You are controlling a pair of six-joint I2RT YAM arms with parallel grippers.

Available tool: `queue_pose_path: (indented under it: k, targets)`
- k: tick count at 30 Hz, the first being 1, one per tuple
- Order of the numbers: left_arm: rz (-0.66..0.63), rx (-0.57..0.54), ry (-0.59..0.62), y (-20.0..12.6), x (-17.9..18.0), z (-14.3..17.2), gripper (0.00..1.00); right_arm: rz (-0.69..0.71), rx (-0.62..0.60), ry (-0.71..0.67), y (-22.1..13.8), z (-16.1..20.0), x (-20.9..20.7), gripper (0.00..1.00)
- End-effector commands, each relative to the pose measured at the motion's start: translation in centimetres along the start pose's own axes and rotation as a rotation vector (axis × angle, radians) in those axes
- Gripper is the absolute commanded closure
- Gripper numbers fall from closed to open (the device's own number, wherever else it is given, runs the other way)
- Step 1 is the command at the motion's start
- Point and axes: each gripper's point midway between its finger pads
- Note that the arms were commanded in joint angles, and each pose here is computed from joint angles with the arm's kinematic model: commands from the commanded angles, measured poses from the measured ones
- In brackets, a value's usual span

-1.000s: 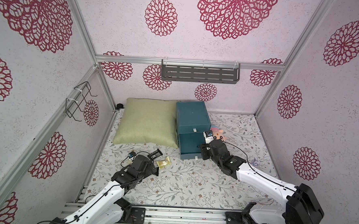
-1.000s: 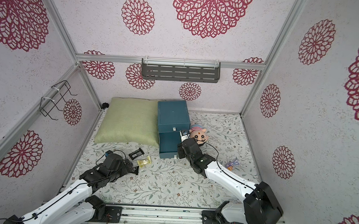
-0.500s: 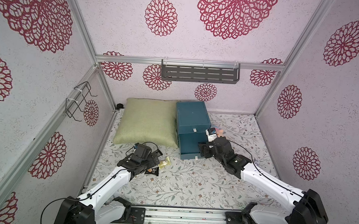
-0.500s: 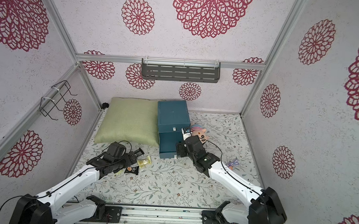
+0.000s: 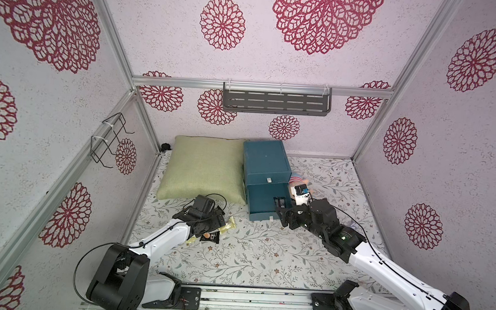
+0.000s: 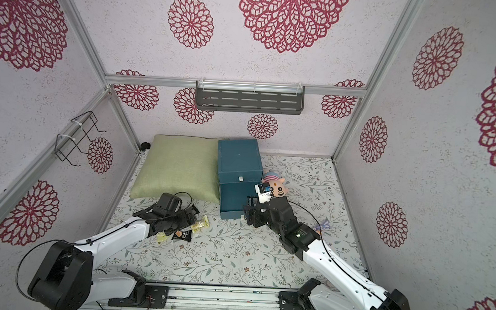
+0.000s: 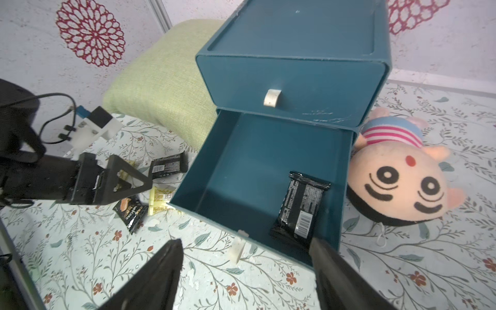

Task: Place the cookies into the drawer by color
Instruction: Move the cookie to the center of the board.

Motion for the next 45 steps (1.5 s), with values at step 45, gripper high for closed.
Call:
queue_pose_path:
  k: [45]
  targets:
    - [0.179,0.143,0.009,-0.6,0.1,9.5,0.06,-0.281,0.059,-0.076,0.5,5.3,8.7,0.21]
Point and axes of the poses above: each gripper's point midway between its finger pads, its own y axis out along the fingers, its own x axis along the line the jaws close on, z = x × y, and after that the axes turned 9 degrees about -y, right-handed
